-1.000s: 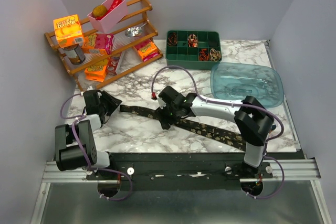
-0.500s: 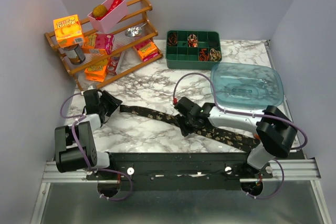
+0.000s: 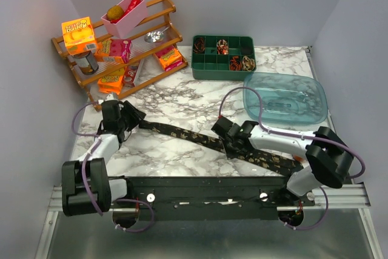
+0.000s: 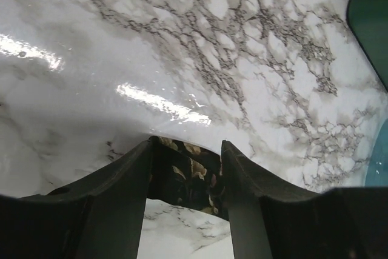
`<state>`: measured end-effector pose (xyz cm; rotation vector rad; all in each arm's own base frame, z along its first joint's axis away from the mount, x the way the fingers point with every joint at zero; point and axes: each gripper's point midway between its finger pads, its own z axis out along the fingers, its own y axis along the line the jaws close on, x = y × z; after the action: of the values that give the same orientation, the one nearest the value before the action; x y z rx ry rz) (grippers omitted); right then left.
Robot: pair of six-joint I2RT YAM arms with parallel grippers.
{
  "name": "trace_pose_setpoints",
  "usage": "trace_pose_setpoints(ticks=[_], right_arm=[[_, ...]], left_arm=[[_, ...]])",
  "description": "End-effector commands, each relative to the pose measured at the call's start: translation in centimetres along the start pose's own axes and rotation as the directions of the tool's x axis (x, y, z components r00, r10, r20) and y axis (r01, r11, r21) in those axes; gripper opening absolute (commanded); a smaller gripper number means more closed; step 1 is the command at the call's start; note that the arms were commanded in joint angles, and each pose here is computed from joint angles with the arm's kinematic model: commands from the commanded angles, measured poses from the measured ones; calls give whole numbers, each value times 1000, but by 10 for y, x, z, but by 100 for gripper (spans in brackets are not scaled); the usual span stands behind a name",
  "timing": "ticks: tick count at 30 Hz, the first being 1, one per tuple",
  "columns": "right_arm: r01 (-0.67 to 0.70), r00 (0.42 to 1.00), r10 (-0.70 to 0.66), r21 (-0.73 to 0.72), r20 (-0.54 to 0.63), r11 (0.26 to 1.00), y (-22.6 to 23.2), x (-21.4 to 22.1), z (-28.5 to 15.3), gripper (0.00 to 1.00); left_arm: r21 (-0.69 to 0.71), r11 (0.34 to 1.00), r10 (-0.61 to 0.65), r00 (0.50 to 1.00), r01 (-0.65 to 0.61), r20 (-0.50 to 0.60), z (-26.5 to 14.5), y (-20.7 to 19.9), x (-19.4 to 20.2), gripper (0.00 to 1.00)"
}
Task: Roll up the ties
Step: Flatten out the tie at the center of the board.
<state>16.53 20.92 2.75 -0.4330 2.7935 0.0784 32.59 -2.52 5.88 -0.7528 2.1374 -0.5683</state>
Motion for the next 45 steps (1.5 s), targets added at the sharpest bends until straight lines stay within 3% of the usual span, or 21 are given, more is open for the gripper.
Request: trace_pose_setpoints(ticks=[1,9,15,24,30,39,45], right_arm=[[-54,995,63,124,-72,991,-26,17,10,1],[20,996,-5,167,-93,986,-21,-8,29,1],[97,995,-91,147,-48,984,-6,-42,39,1],[205,977,-211,165,22,965,7,-90,41,1],[171,985,-169,131,-20,977,2,-64,37,1],[113,987,-85,211,-136,971,-34,-13,37,1],[70,987,-26,279,-158,958,-63,-22,38,1]], left_arm=[[29,996,82,994,-84,70,-12,-31,-18,60],[103,978,181,983,-183,27,-9,-69,-6,62],[176,948,284,956,-267,-79,7,-95,21,62],[159,944,316,928,-288,-195,33,-89,51,61],[69,959,283,921,-274,-267,52,-66,64,62],[-26,965,242,918,-263,-313,61,-47,67,62],[-27,966,235,918,-257,-318,57,-48,66,62]])
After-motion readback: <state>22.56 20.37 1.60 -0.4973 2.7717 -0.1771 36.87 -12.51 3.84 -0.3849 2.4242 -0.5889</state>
